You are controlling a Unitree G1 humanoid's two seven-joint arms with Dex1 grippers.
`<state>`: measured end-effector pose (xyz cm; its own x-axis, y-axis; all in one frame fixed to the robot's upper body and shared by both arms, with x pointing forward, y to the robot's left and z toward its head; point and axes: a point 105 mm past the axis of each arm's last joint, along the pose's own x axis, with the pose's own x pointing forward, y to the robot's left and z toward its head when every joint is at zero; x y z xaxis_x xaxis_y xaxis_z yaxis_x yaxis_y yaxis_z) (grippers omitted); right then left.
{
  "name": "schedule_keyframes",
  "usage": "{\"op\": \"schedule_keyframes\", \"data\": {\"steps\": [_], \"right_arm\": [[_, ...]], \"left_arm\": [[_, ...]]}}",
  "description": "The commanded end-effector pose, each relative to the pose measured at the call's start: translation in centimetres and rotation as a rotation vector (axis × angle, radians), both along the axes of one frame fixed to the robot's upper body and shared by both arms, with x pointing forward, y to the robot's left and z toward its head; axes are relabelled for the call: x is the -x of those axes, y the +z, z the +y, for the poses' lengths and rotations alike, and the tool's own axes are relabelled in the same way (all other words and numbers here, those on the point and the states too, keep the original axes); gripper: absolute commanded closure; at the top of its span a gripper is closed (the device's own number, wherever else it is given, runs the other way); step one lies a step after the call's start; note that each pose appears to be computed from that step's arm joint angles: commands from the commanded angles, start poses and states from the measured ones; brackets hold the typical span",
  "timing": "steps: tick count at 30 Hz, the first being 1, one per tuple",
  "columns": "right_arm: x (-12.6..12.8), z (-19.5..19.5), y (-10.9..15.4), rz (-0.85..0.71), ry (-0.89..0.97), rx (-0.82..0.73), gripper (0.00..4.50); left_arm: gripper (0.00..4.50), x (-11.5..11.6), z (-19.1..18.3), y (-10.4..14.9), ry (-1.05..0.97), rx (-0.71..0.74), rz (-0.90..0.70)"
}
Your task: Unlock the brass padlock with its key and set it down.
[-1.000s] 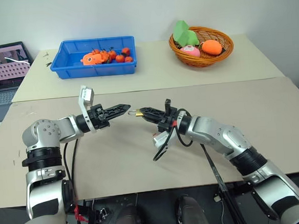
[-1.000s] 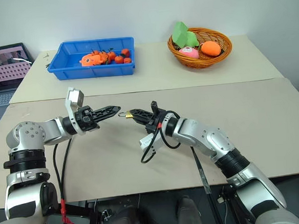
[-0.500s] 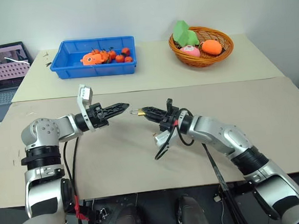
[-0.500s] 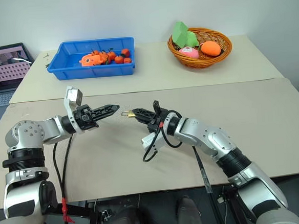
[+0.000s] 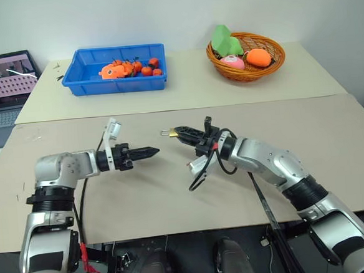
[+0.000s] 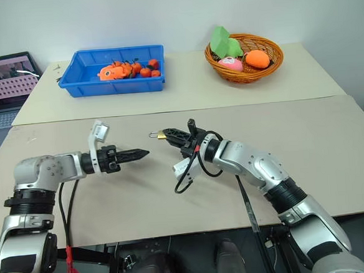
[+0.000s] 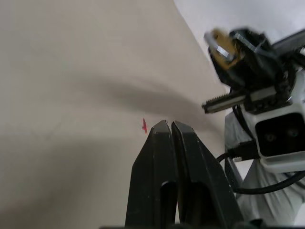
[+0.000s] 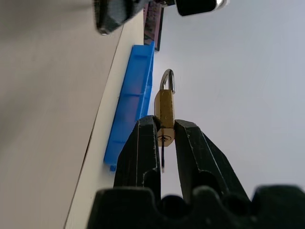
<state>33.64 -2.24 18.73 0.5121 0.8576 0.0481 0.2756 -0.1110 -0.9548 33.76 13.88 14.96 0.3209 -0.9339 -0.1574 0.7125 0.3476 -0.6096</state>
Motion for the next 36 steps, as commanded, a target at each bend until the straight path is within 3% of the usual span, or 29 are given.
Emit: {"op": "schedule_keyframes", "data": {"steps": [1,19,36], "right_arm": [[0.2,0.1,1.9,-0.052,0.008,-0.048,4.37],[0.9,0.1,-0.2,-0.005,0.026,-0.032,4.37],[1.4,0.7,-0.6,0.013,0.042,-0.036,4.37]], "left_arm": [[4.36,0.3,-0.9,1.3,-0.049,0.011,-0.07],[4.36,-0.2,-0.3,2.8,-0.013,0.047,-0.098],[4.36,-0.8,-0.6,3.6,0.024,0.085,-0.1]]}}
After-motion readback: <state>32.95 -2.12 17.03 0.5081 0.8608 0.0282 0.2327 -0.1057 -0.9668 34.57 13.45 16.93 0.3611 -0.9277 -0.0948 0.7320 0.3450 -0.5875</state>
